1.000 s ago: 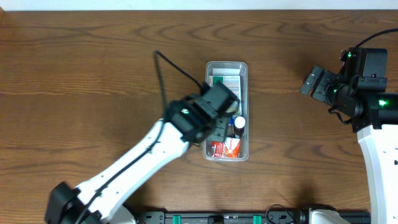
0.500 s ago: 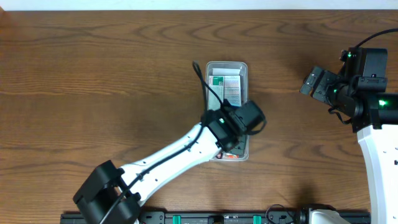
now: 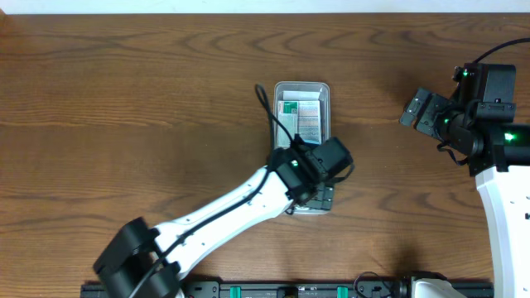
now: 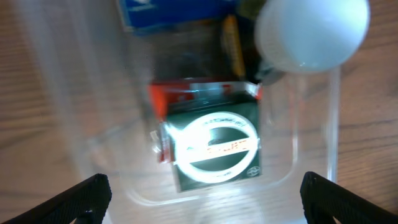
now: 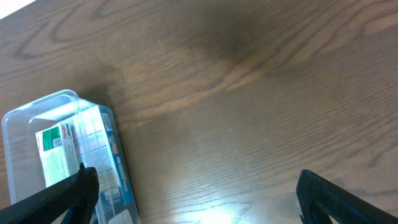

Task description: Pack container

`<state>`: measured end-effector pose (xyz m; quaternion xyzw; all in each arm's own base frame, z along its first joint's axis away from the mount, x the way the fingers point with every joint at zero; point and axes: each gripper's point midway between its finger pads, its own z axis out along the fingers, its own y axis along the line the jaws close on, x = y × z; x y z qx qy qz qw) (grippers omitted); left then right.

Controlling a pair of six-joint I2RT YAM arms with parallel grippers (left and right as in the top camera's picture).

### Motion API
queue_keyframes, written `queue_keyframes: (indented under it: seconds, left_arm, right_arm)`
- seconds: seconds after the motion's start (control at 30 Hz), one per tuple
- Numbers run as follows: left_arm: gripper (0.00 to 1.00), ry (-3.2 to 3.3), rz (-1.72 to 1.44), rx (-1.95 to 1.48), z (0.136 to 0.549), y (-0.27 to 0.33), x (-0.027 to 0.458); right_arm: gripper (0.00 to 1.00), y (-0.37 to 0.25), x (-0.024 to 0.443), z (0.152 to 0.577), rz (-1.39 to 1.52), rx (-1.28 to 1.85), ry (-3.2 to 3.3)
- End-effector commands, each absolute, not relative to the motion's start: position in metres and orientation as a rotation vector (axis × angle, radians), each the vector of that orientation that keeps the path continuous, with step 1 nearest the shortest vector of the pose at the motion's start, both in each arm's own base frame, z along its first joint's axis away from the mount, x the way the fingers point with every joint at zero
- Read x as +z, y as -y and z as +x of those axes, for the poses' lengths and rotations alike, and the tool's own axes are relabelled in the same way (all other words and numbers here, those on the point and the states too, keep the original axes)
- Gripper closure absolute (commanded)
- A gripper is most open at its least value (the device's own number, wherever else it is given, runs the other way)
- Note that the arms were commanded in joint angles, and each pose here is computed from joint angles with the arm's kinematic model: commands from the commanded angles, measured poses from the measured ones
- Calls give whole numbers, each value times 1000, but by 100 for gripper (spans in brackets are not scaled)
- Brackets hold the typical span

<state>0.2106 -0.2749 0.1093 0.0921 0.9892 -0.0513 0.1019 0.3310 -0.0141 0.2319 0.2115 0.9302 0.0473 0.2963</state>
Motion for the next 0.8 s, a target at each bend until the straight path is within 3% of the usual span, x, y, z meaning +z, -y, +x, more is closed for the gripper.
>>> queue_keyframes:
  seconds: [0.0,0.23,0.43,0.77]
  left_arm:
    - [2,-2789,210,-153,226,249,158]
    - [2,-2526,-18,-22,239,137,258]
    - [2,-2244,-227,30,217,44,326]
    - [2,-2094,-271,11,181,2,356]
  right_arm:
    - [1,18,234,331,567,116,-2467]
    - [1,18,234,331,567,116,-2467]
    - [1,18,234,331,567,116,-2467]
    - [1,18,234,331,568,116,-2467]
